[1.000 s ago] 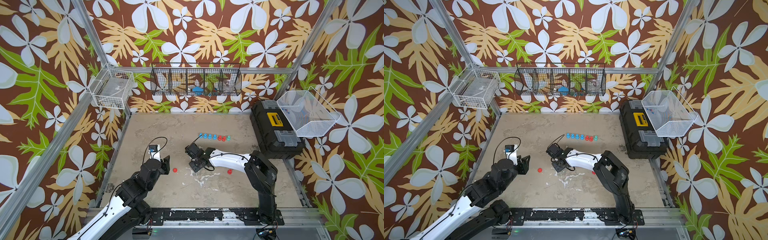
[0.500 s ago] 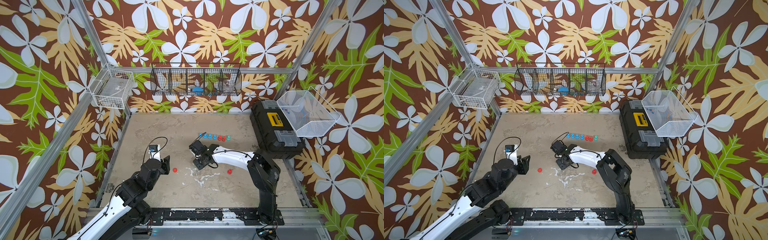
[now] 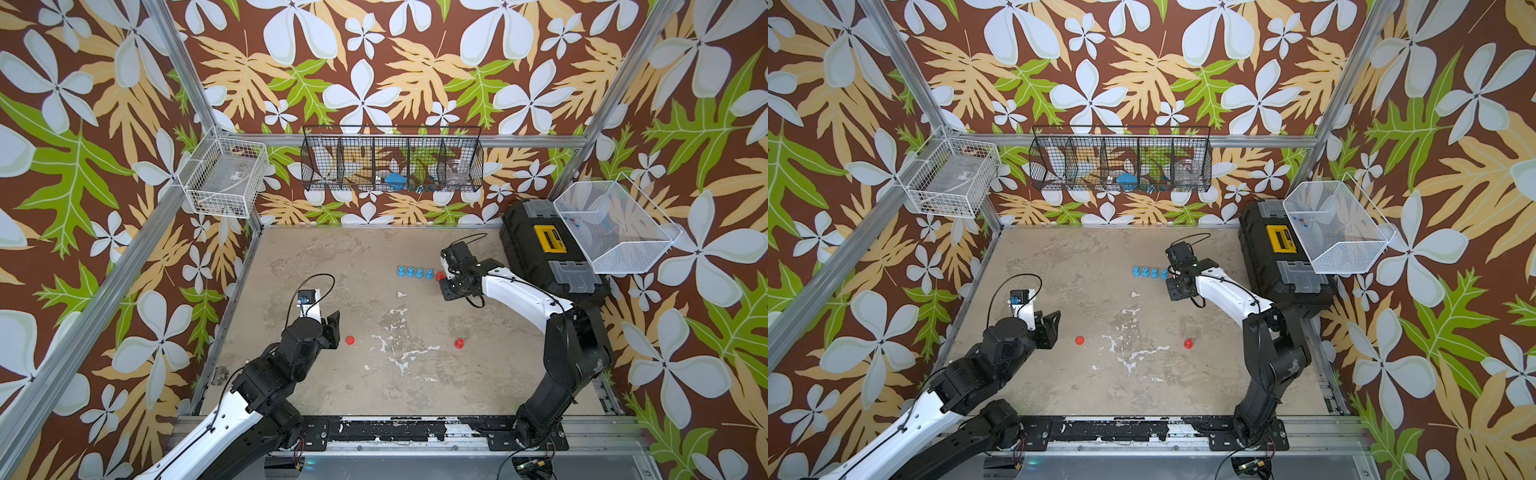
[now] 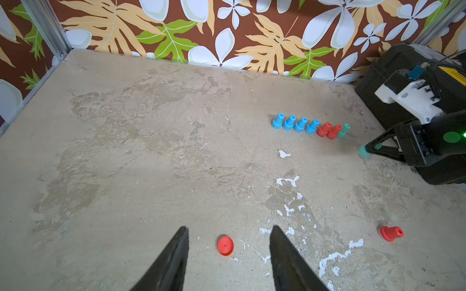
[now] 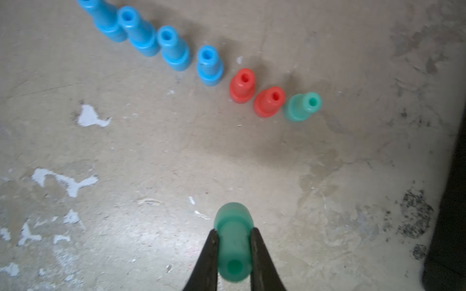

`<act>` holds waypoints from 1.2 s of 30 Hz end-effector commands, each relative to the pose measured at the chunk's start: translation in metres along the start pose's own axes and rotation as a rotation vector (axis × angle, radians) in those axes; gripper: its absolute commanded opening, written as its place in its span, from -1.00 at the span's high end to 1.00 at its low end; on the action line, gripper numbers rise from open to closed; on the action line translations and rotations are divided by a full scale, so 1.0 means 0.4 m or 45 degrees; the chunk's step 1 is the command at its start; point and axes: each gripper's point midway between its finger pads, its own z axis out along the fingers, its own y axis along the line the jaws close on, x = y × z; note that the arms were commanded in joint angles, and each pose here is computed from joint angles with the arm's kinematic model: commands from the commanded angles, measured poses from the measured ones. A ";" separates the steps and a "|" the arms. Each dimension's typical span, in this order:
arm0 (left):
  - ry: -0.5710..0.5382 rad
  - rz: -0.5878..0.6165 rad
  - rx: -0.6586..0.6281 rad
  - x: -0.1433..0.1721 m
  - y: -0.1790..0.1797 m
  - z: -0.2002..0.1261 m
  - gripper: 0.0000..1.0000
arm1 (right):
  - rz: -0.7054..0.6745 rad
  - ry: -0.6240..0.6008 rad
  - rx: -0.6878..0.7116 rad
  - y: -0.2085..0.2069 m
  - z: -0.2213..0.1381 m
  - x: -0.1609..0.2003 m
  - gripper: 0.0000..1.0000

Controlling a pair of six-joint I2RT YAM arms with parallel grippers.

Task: Close the stamp cap
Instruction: Place the stamp at the center of the board.

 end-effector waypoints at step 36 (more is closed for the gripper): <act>-0.003 -0.008 -0.012 0.001 0.005 0.001 -0.08 | 0.260 0.005 0.159 -0.221 0.192 -0.101 0.76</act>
